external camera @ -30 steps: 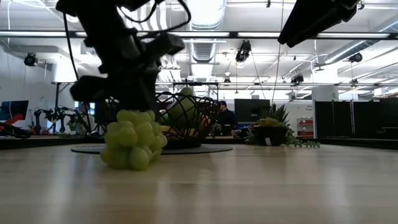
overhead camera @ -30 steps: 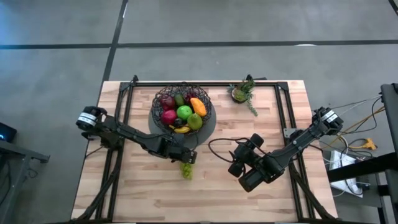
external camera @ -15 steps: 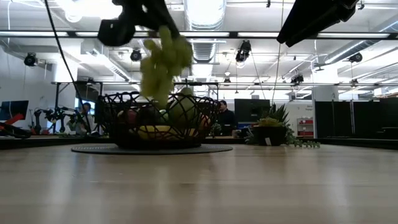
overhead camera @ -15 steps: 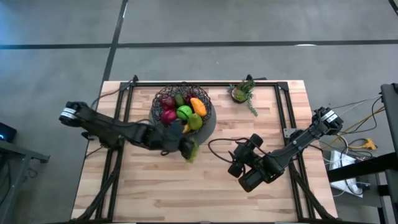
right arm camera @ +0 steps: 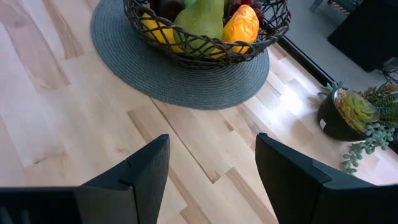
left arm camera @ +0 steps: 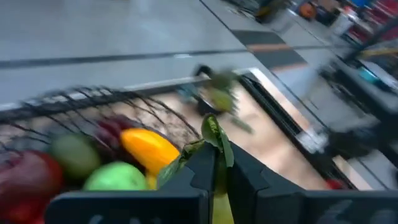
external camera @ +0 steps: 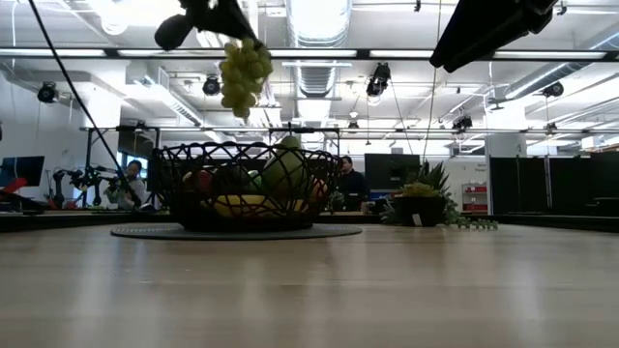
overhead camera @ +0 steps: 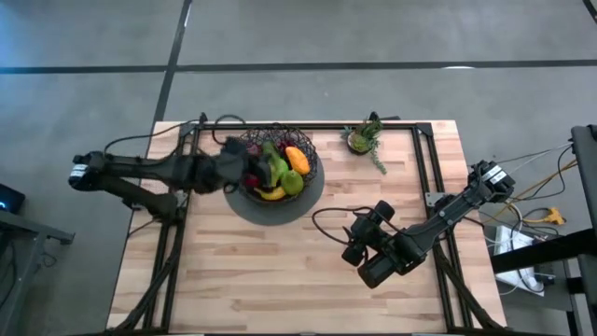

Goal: Build produce basket
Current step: Put the green grapes into the black wire basket, then return to Home Position

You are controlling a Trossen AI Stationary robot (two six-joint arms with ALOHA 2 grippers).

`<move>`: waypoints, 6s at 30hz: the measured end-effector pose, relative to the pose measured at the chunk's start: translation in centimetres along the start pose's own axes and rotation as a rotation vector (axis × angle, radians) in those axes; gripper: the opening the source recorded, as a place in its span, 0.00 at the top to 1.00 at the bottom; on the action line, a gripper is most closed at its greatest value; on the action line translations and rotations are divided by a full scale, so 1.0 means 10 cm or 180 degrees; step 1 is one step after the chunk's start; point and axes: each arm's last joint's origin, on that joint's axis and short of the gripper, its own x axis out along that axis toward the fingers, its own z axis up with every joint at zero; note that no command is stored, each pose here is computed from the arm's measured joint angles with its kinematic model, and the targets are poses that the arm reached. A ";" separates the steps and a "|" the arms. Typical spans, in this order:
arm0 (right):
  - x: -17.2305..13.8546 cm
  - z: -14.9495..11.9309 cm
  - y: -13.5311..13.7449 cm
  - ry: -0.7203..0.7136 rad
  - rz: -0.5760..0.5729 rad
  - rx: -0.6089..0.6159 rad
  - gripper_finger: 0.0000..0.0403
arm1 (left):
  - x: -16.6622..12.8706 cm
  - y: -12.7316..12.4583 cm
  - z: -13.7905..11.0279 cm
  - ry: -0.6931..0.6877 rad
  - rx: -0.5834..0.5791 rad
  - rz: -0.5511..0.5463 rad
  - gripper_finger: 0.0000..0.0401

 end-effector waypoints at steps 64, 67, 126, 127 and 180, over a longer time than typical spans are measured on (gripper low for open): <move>-0.20 0.22 0.05 0.0449 0.0710 -0.0407 0.45 | 0.05 1.05 0.12 0.0148 0.0170 0.0926 0.50; -0.29 0.27 -0.02 0.0529 0.0945 -0.0520 0.46 | -0.12 1.04 0.16 0.0046 0.0116 0.0736 0.51; 0.21 -1.15 -1.90 -0.1948 0.3074 0.1829 0.98 | -0.07 -0.12 -0.67 0.0795 0.0110 -0.0750 0.52; 0.24 -1.16 -1.89 -0.1989 0.3067 0.1847 0.98 | -0.07 -0.12 -0.67 0.0797 0.0110 -0.0752 0.52; 0.74 -1.23 -2.06 -0.1750 0.1726 0.1001 0.98 | -0.06 -0.03 -0.63 0.0738 0.0668 -0.0790 0.52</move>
